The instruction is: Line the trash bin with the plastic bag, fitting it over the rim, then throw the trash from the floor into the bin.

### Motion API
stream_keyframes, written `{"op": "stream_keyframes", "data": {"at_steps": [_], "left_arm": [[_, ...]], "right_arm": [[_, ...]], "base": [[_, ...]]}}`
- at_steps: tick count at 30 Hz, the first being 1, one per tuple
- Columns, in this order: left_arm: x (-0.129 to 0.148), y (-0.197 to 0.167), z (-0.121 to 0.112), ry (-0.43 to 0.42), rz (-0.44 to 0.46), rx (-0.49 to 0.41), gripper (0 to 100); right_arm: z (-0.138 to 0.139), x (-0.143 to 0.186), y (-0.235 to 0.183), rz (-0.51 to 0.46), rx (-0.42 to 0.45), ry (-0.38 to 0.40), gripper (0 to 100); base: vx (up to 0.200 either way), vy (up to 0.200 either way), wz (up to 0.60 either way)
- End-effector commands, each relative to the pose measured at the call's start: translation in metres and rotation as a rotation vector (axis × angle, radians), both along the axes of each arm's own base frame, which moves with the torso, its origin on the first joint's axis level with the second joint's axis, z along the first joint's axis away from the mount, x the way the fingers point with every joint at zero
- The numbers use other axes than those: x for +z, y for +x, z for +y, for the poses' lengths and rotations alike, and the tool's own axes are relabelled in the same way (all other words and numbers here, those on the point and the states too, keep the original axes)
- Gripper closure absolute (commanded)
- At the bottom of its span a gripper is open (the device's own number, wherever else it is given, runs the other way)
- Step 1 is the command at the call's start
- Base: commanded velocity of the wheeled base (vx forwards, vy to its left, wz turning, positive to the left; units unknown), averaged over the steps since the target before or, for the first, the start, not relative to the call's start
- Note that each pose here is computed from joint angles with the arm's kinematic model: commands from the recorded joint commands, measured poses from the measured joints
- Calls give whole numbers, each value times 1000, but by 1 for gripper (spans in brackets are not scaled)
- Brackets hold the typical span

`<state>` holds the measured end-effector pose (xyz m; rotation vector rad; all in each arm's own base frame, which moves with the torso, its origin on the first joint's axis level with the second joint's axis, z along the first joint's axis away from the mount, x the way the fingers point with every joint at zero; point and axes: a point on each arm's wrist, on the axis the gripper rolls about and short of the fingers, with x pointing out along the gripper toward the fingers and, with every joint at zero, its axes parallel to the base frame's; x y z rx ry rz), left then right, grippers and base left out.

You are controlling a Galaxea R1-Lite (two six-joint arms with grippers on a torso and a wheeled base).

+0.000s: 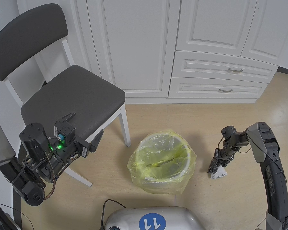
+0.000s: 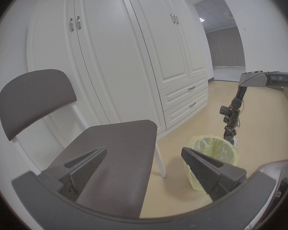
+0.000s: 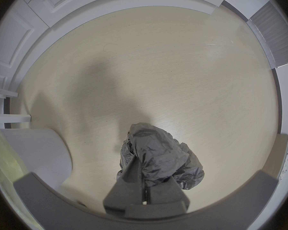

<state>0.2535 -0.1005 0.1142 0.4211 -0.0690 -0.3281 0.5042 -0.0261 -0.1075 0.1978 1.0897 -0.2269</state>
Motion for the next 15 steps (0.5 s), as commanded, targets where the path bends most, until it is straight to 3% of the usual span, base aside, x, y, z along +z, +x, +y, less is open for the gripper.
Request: {"op": "stream_keyframes", "data": {"at_steps": [1, 8, 11, 15], "left_arm": [[-1, 1, 1, 1, 6, 5, 0], [-2, 1, 1, 4, 8, 4, 0], [1, -2, 2, 0, -2, 8, 0], [7, -9, 5, -3, -17, 6, 0]], "right_arm": [[0, 1, 0, -3, -7, -9, 100], [-1, 1, 0, -9, -31, -30, 100], [2, 1, 3, -121, -138, 0, 100], [6, 5, 5, -274, -171, 29, 100]], "base": [[0, 0, 0], [0, 0, 0], [0, 0, 0], [0, 0, 0]]}}
